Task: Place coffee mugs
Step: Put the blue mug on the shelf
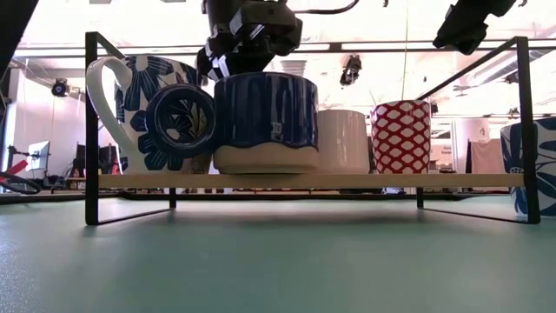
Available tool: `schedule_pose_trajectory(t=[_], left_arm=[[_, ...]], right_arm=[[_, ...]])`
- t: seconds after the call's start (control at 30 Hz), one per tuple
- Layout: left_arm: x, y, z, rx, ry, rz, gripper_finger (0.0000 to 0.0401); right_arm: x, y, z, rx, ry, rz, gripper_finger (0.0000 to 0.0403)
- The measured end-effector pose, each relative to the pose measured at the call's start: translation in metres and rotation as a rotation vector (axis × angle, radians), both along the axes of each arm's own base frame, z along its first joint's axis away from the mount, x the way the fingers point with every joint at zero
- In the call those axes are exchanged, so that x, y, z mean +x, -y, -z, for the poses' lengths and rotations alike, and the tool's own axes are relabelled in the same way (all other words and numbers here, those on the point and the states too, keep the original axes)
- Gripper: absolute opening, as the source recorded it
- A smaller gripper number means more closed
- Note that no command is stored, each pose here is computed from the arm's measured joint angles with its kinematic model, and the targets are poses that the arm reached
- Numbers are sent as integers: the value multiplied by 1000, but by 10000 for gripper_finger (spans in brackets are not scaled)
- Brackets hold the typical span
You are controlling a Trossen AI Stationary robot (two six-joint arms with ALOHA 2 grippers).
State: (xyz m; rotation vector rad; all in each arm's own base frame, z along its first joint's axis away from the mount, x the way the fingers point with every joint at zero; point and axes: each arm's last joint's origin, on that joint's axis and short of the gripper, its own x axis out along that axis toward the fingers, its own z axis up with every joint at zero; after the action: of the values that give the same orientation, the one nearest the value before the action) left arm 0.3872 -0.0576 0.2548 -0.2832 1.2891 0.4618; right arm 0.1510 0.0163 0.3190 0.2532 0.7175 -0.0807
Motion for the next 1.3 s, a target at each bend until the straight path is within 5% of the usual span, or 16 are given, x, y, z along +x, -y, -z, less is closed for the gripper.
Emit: schedule_pose_trajectory(t=[0.73,1.3], left_arm=[[3,27,-33,7,103,77,34],[6,76,-36,-62,222,284,93]], right_arm=[[0,0,0,0,0,0,82],[0,0,0,0,0,0,81]])
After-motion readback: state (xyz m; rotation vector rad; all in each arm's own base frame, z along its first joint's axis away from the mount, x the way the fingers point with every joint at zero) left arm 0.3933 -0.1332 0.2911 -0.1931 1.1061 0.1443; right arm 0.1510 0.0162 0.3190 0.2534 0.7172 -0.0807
